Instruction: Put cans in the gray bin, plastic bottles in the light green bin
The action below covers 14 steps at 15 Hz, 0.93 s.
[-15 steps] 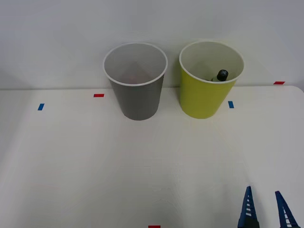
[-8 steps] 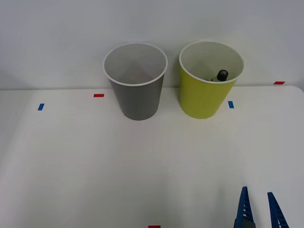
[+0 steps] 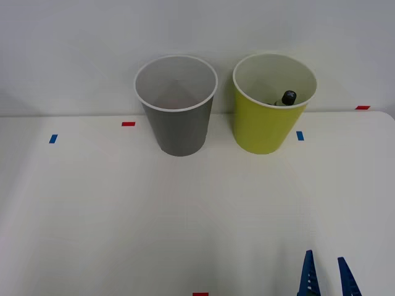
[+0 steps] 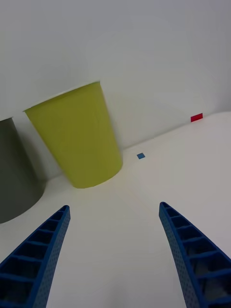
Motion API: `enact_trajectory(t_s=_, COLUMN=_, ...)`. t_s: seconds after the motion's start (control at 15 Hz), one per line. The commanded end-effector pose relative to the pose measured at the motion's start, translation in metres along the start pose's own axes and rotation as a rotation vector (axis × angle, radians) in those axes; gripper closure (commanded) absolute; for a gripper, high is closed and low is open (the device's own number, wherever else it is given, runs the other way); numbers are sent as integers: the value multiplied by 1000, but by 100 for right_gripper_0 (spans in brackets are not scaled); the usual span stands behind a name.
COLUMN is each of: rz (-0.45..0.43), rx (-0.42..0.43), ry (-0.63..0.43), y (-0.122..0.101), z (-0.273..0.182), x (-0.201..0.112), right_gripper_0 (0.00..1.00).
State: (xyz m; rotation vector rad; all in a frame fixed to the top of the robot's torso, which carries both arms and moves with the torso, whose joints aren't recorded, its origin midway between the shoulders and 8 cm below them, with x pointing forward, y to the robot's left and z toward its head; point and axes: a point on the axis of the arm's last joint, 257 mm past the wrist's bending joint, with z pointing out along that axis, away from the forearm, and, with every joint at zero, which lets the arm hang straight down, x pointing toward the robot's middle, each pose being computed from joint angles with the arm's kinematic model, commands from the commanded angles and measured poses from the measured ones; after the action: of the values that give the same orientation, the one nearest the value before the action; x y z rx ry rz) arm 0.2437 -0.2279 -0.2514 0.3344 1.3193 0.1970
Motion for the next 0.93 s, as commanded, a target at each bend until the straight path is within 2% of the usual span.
enact_trajectory(t_s=0.07, rz=-20, rx=-16, ry=5, y=1, z=0, x=1, right_gripper_0=37)
enact_trajectory(t_s=0.2, rz=-48, rx=-31, ry=10, y=3, z=0, x=1, right_gripper_0=37)
enact_trajectory(t_s=0.53, rz=-235, rx=-197, ry=33, y=20, z=9, x=7, right_gripper_0=37)
enact_trajectory(t_s=0.93, rz=-294, rx=-281, ry=53, y=34, z=8, x=16, right_gripper_0=37)
